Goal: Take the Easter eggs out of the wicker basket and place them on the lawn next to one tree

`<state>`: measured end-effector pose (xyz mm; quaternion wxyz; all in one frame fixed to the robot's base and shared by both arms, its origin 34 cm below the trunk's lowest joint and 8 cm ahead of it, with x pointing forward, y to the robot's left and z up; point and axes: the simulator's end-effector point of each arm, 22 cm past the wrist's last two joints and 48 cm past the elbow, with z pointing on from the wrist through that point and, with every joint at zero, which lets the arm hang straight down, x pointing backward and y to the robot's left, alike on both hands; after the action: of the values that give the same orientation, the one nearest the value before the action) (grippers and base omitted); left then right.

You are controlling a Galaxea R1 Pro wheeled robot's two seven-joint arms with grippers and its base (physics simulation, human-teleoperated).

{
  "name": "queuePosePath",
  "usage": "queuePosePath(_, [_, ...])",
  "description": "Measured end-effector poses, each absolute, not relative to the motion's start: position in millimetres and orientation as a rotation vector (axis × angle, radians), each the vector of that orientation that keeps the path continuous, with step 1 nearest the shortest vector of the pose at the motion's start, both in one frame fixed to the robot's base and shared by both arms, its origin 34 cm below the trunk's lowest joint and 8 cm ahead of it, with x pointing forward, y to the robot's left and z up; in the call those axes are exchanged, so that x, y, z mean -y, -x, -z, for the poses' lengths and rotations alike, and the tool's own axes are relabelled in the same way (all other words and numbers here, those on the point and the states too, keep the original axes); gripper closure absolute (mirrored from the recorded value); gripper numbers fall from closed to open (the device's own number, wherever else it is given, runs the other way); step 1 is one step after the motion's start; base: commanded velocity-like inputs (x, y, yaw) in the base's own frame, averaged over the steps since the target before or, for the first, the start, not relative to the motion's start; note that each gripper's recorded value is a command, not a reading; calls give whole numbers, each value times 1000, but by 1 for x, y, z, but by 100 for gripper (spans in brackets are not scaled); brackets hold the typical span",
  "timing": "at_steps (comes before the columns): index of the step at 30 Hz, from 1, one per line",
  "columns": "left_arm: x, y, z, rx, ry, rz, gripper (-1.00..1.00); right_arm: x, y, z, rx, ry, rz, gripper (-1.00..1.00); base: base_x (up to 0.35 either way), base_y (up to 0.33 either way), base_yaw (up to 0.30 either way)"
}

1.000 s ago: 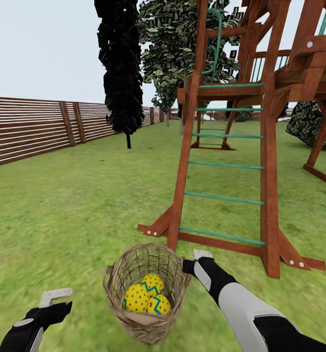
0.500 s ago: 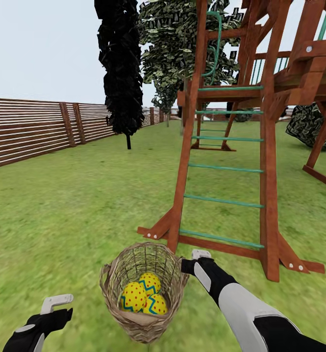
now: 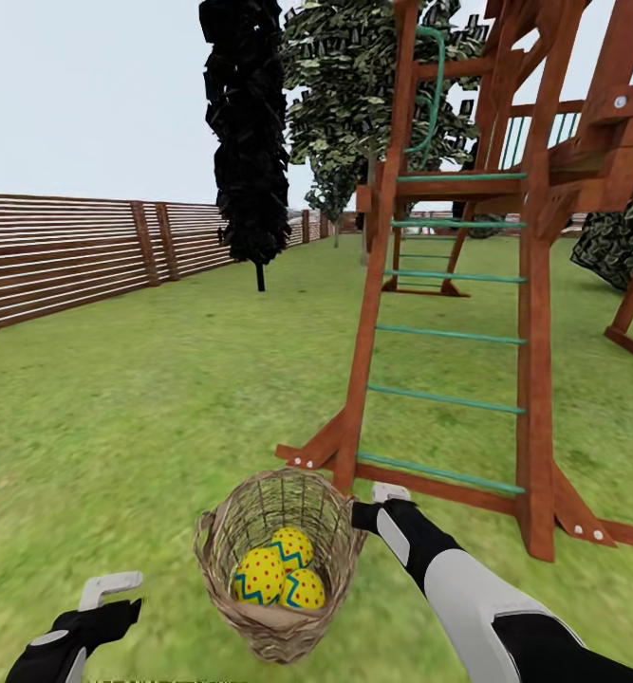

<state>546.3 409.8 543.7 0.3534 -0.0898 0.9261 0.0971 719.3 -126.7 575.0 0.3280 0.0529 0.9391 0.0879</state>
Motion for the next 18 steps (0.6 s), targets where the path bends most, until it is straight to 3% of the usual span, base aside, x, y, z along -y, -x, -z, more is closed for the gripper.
queuePosePath(18, [-409,-549,-562,-2394,234,-247,-100,126,-722,-593,-2460,-139,-232,100,0,0,290])
